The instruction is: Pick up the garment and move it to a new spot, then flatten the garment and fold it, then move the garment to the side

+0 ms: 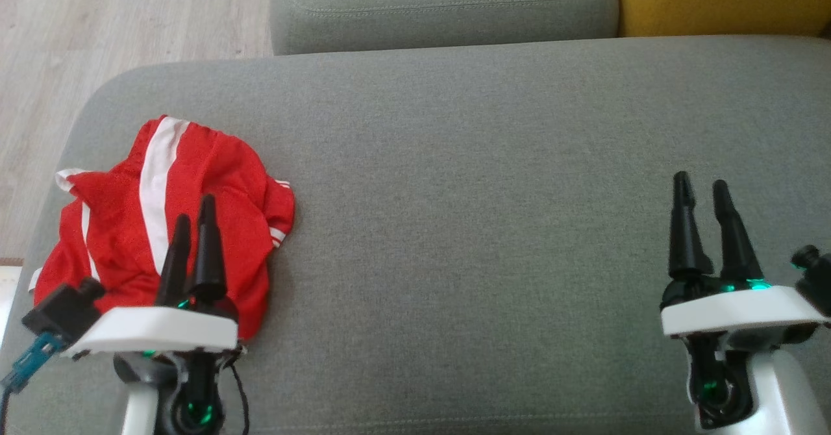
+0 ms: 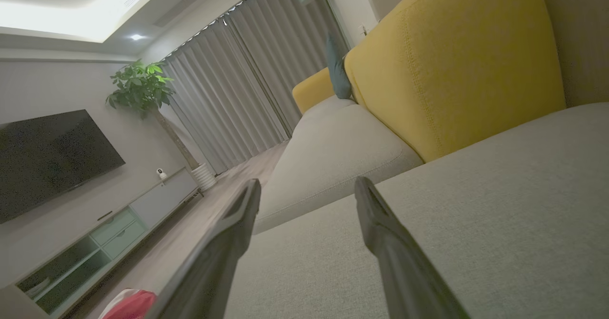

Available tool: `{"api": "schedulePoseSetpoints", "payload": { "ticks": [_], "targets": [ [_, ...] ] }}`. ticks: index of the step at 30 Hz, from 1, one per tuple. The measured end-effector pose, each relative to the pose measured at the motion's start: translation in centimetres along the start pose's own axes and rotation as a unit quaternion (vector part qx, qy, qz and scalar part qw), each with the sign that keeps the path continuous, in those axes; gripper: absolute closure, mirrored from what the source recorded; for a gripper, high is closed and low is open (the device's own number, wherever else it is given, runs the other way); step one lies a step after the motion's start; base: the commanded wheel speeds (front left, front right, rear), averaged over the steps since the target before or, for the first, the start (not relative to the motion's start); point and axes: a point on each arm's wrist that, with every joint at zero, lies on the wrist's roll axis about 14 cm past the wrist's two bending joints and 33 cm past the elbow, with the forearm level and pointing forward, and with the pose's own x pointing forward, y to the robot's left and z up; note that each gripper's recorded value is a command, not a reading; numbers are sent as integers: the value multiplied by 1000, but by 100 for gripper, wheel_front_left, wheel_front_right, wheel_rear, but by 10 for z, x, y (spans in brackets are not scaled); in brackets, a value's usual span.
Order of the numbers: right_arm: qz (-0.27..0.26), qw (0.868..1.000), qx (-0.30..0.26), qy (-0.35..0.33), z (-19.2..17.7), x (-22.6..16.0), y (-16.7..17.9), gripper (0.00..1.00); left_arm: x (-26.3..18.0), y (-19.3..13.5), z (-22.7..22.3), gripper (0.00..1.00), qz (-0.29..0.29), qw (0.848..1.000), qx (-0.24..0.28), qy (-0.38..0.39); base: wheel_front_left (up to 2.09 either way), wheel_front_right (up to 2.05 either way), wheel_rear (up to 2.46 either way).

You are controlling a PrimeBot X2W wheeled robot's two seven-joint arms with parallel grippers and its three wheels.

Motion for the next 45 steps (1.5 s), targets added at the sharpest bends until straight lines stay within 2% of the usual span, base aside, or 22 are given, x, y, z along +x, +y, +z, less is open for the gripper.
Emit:
{"api": "schedulePoseSetpoints", "payload": {
  "ticks": [11, 22, 30, 35, 38, 43, 45],
  "targets": [
    [20, 996, -84, -11, 5, -1, 10, 0, 1, -24, -10, 0, -34, 994, 108, -1, 0, 0, 0],
    [33, 987, -153, -23, 8, -2, 17, 0, 0, -45, -20, 0, -67, 977, 202, -4, 0, 0, 0],
    [46, 976, -210, -31, 10, -3, 24, 0, -6, -56, -39, 0, -99, 951, 293, 7, 0, 0, 0],
    [57, 966, -246, -44, 15, -3, 31, 0, -8, -65, -43, 0, -119, 928, 353, -5, 0, 0, 0],
    [65, 962, -261, -50, 16, -3, 35, 0, -11, -68, -50, 0, -136, 907, 399, -8, 0, 0, 0],
    [74, 963, -252, -63, 19, -4, 42, 0, -13, -72, -44, 0, -122, 909, 397, -31, 0, 0, 0],
    [74, 964, -248, -62, 18, -5, 41, 0, -12, -73, -40, 0, -117, 915, 383, -37, 0, 0, 0]
  ]
}}
